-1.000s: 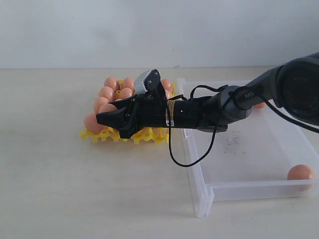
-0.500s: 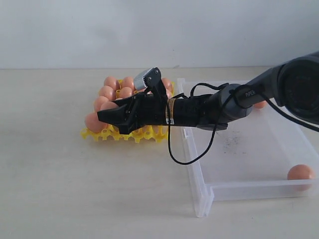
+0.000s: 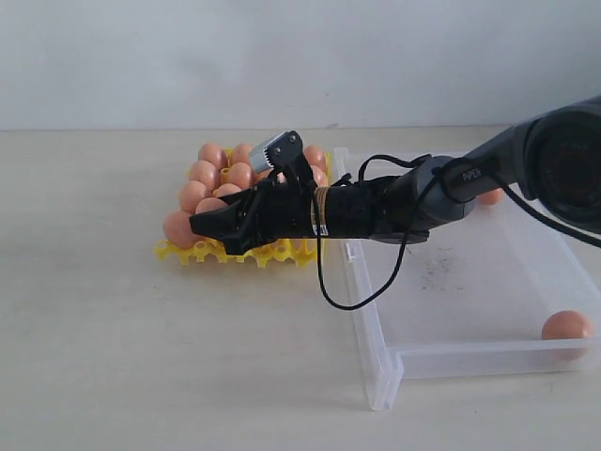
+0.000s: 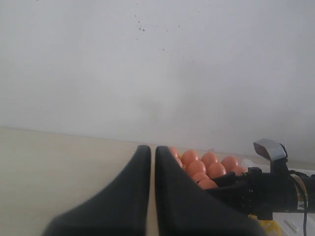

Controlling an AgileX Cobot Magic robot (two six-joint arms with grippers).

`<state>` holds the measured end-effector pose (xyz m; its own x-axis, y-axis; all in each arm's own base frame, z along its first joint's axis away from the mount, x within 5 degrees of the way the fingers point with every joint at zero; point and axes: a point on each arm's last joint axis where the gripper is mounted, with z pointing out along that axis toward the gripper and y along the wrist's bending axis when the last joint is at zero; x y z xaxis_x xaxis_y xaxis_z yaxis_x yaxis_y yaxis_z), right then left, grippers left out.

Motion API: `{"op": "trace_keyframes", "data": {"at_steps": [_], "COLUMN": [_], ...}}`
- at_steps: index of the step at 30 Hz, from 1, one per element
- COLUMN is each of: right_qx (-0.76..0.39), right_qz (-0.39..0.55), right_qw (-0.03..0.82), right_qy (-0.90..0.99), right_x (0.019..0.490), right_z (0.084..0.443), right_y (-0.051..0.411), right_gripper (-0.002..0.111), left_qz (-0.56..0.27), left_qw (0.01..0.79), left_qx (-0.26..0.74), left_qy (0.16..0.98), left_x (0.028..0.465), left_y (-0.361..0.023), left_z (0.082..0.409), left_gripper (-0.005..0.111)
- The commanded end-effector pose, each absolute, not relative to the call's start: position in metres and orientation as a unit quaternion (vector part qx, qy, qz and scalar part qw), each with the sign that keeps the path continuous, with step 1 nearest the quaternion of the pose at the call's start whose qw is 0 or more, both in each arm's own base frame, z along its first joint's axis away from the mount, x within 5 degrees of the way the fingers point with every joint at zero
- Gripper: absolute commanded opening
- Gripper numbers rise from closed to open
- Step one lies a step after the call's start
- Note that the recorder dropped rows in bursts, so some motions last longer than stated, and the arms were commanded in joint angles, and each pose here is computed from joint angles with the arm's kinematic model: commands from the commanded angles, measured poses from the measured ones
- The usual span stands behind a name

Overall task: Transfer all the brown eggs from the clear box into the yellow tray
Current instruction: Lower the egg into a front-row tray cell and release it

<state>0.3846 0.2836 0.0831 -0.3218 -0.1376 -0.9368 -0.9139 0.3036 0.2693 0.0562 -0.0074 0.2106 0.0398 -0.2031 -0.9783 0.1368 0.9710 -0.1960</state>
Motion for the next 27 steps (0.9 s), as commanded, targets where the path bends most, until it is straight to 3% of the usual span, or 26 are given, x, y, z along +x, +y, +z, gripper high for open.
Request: {"op": "trace_keyframes", "data": {"at_steps": [1, 5, 13, 15, 27], "right_qx": [-0.371, -0.368, -0.369, -0.367, -0.358], "right_qz": [0.429, 0.432, 0.427, 0.429, 0.431], "right_qw": [0.419, 0.417, 0.407, 0.406, 0.412], "right_qy": [0.709, 0.709, 0.718, 0.719, 0.719], "right_x": [0.387, 0.387, 0.386, 0.386, 0.388], "right_z": [0.075, 0.075, 0.073, 0.073, 0.092], "right_y": [0.280, 0.280, 0.280, 0.280, 0.280], "right_gripper": [0.000, 0.008, 0.051, 0.057, 0.058], "left_qz": [-0.125, -0.125, -0.125, -0.125, -0.125], "left_qw": [0.727, 0.727, 0.727, 0.727, 0.727], "left_qx": [-0.030, -0.030, -0.030, -0.030, -0.030], "left_qy": [0.675, 0.675, 0.675, 0.675, 0.675], "left_x": [0.056, 0.056, 0.056, 0.056, 0.056], "left_y": [-0.007, -0.007, -0.007, -0.007, -0.007], "left_z": [0.213, 0.213, 0.213, 0.213, 0.213], "left_gripper": [0.004, 0.004, 0.004, 0.004, 0.004]}}
